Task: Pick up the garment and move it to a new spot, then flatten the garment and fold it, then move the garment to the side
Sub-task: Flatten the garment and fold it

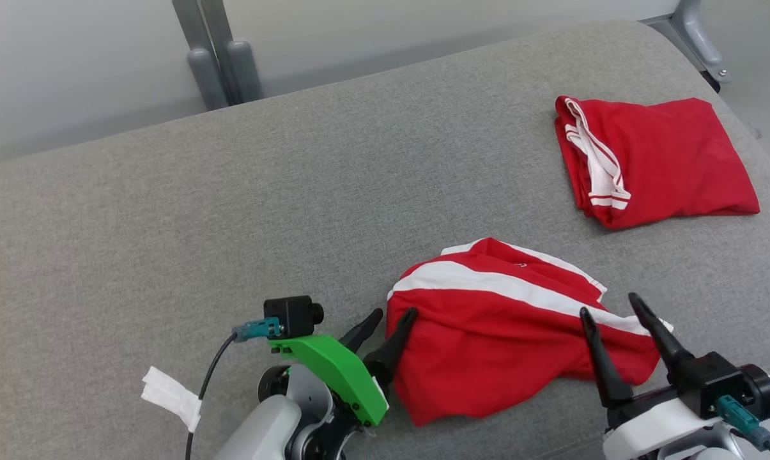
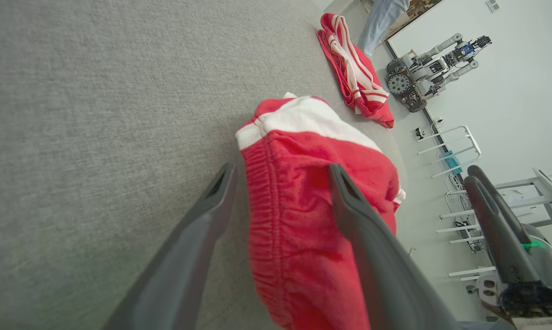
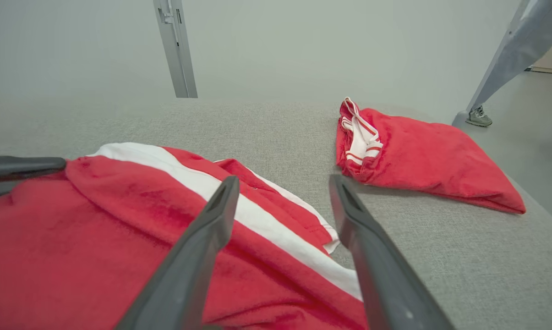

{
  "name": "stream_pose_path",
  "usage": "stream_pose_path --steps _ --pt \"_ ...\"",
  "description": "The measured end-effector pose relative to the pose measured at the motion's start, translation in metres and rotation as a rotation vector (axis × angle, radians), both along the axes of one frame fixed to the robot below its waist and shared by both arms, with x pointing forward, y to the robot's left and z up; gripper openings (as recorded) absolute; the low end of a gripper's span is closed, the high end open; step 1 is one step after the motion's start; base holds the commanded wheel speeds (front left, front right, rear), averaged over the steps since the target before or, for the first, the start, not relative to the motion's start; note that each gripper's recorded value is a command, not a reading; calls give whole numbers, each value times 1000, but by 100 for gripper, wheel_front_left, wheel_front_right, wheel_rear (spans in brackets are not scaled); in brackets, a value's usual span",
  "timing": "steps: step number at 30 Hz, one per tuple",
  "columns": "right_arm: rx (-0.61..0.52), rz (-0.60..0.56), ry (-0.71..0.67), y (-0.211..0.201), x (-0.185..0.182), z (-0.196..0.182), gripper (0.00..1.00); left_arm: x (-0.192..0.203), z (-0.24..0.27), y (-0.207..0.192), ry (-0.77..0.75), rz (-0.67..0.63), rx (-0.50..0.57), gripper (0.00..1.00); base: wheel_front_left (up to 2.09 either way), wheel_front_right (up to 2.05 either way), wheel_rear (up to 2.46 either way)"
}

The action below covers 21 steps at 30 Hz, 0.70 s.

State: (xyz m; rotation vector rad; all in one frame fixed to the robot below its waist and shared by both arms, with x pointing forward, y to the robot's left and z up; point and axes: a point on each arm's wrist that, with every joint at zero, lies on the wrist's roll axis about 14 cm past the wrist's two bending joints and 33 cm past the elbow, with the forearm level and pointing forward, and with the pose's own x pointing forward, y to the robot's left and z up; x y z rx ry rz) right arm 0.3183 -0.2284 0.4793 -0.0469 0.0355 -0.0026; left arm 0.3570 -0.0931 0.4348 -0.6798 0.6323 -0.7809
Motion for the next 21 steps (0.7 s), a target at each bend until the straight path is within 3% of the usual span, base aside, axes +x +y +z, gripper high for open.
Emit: stream_pose_path --steps 6,7,8,12,21 --pt "29 3 5 8 -2 -2 100 -1 -3 -13 66 -46 -19 100 0 0 0" --pt "30 4 5 8 -2 -3 100 -3 -2 -16 72 -55 -25 76 0 0 0" --pt "30 4 5 8 -2 -3 100 -4 0 -18 71 -58 -31 0 0 0 0" --pt "31 4 0 8 0 -1 100 15 14 -15 -37 -11 -36 0 0 0 0" --pt "34 20 -15 12 9 3 100 100 81 22 -404 184 -23 0 0 0 0"
